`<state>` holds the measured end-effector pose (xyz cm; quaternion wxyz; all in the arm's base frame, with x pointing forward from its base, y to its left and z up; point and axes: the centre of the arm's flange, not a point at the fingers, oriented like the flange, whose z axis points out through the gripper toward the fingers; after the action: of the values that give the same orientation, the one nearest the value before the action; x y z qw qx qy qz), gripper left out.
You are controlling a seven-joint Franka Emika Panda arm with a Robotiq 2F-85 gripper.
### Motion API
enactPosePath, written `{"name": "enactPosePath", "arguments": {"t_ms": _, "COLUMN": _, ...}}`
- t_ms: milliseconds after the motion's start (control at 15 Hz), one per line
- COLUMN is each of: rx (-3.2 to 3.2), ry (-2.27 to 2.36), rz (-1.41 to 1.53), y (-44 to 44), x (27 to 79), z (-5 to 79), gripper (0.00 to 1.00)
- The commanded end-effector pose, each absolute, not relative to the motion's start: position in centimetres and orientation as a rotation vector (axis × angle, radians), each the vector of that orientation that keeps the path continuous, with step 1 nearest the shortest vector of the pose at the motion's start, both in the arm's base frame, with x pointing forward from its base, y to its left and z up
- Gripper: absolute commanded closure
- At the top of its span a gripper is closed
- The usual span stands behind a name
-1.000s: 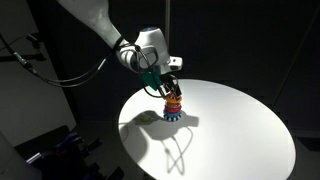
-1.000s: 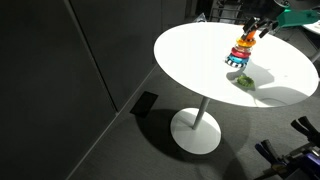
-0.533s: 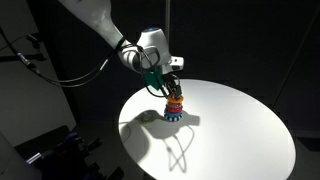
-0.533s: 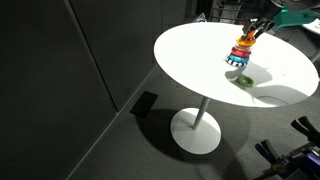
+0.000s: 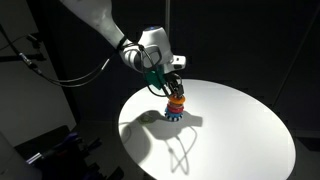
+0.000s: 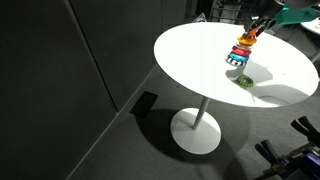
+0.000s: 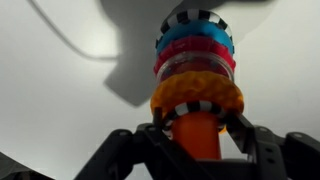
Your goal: Put the small white and black right on the table
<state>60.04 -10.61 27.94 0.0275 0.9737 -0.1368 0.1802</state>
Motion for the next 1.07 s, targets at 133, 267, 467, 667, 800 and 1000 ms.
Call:
{"name": "enactPosePath", "arguments": {"t_ms": 133, "rx": 2.989, "ry": -0.469, "rz": 0.595, "y": -11.5, "x": 59.9, "z": 30.4, "gripper": 0.59}}
{"name": "enactPosePath", "arguments": {"t_ms": 267, "rx": 2.983, "ry": -0.475, "rz": 0.616, "y": -11.6, "x": 59.6, "z": 31.4, "gripper": 0.59}}
{"name": "enactPosePath", "arguments": {"t_ms": 467, "rx": 2.973, "ry": -0.483, "rz": 0.651, "y": -11.7, "x": 59.4, "z": 33.0, "gripper": 0.59}}
{"name": "enactPosePath", "arguments": {"t_ms": 667, "rx": 2.968, "ry": -0.490, "rz": 0.686, "y": -11.7, "x": 59.1, "z": 34.7, "gripper": 0.59}}
{"name": "enactPosePath", "arguments": {"t_ms": 800, "rx": 2.969, "ry": -0.486, "rz": 0.705, "y": -11.7, "x": 58.7, "z": 35.9, "gripper": 0.59}}
{"name": "enactPosePath", "arguments": {"t_ms": 1000, "rx": 2.977, "ry": -0.469, "rz": 0.696, "y": -11.7, "x": 57.8, "z": 37.3, "gripper": 0.59}}
